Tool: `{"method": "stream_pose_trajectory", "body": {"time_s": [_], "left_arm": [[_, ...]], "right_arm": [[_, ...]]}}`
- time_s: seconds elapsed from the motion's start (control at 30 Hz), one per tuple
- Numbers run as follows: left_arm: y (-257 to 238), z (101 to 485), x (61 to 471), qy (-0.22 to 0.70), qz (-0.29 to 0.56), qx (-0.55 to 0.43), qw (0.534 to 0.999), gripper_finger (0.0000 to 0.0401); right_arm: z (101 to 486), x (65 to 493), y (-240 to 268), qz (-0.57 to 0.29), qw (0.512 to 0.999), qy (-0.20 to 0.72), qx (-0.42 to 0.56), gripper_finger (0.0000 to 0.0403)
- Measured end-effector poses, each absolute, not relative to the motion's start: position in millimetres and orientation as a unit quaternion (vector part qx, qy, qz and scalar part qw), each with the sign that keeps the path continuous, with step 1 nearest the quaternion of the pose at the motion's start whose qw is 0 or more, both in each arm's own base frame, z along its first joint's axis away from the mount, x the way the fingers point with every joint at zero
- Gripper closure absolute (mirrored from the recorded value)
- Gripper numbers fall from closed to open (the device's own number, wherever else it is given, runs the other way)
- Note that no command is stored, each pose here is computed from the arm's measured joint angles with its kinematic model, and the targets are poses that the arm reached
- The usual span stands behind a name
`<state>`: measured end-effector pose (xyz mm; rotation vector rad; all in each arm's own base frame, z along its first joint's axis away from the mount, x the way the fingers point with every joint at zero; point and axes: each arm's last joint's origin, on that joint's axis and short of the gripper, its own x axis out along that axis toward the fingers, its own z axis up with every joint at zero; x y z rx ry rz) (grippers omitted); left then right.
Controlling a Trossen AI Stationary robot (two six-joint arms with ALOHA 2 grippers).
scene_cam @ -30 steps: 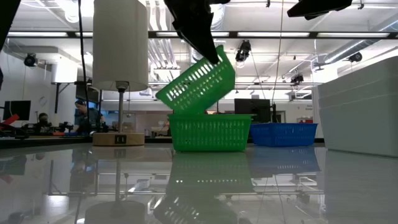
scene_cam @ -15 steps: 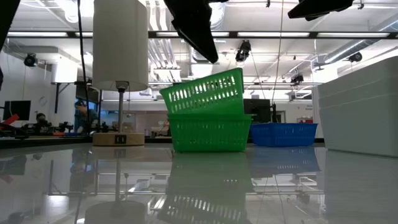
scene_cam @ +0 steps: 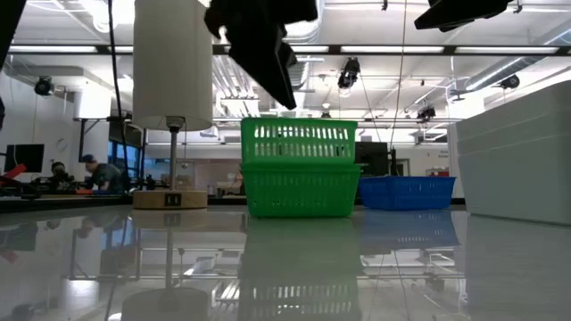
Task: Stack baskets by color
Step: Stack the bottom green bin on top of the top green bins
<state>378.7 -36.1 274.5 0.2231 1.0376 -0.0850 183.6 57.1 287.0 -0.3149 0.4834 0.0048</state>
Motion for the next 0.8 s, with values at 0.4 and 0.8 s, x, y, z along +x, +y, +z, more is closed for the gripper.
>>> {"method": "stream_pose_trajectory", "body": {"time_s": [0.4,0.8], "left_arm": [[-31,270,382,0.465,-0.006,0.118,0.878,0.0251],[-20,251,384,0.445,0.018,0.113,0.888,0.0267]], "right_arm": [[287,184,57,0.002,0.959,0.238,-0.155,0.0394],[287,184,57,0.003,0.959,0.239,-0.155,0.0394]]}}
